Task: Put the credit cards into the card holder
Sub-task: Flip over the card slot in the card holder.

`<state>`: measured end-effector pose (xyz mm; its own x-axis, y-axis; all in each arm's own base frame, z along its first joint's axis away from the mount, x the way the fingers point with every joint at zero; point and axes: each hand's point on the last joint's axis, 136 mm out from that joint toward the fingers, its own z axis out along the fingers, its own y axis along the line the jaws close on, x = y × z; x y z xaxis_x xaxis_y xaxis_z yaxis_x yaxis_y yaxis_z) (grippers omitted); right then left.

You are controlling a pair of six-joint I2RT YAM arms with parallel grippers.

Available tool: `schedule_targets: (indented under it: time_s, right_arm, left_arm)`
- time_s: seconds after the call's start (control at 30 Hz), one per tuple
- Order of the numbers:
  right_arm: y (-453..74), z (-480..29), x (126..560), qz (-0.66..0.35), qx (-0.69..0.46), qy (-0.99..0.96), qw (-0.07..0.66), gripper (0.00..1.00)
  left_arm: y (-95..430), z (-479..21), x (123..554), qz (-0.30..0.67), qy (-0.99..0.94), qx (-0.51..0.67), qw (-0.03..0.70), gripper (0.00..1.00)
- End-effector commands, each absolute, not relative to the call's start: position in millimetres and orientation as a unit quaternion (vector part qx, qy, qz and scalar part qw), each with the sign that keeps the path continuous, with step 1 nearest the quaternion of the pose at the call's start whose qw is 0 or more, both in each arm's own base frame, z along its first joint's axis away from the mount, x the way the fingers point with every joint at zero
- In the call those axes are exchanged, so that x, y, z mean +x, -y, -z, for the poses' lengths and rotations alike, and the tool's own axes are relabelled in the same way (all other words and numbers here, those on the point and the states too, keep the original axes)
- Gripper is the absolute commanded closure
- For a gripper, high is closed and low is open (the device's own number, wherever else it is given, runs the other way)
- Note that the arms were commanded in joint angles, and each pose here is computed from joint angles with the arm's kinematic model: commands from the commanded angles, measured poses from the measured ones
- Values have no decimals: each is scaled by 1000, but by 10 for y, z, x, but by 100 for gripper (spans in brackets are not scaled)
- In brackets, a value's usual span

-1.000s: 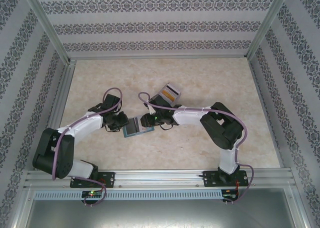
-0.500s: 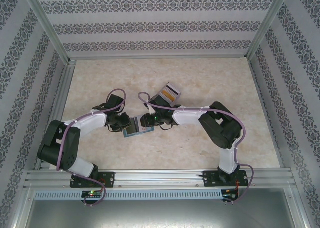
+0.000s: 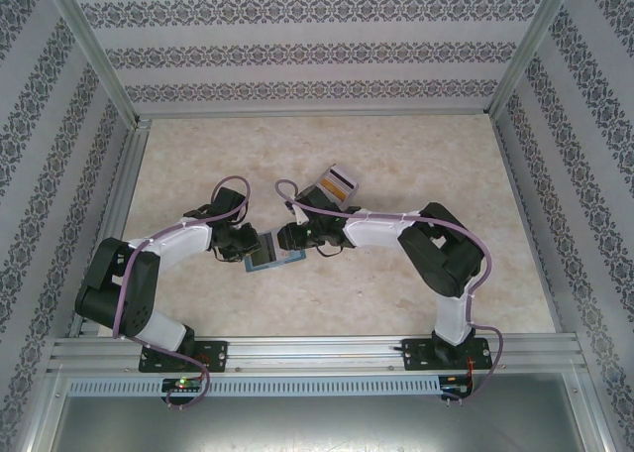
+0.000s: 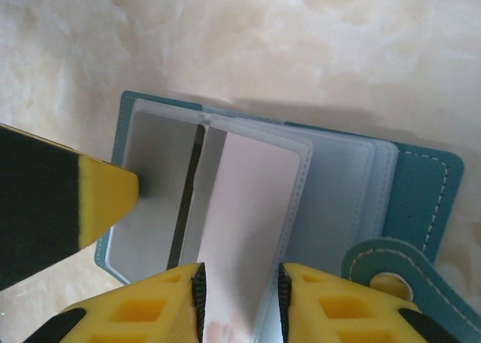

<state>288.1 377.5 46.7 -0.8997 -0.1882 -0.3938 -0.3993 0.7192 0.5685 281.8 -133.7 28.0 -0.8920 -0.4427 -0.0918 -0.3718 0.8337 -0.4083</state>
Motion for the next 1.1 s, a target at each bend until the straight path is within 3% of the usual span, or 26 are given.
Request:
schedule_targets:
  time_s: [0.0,1.07]
  right_arm:
    - [-3851,-700,2868,-360,-168,-901,172,66]
    - [-4325,-972,2709,-468,-173,-858,127,64]
  left_arm:
    - [1356,-221,2790,190,-953,-217,88,82]
    - [1323,-218,2765,185,-953,-221,92,82]
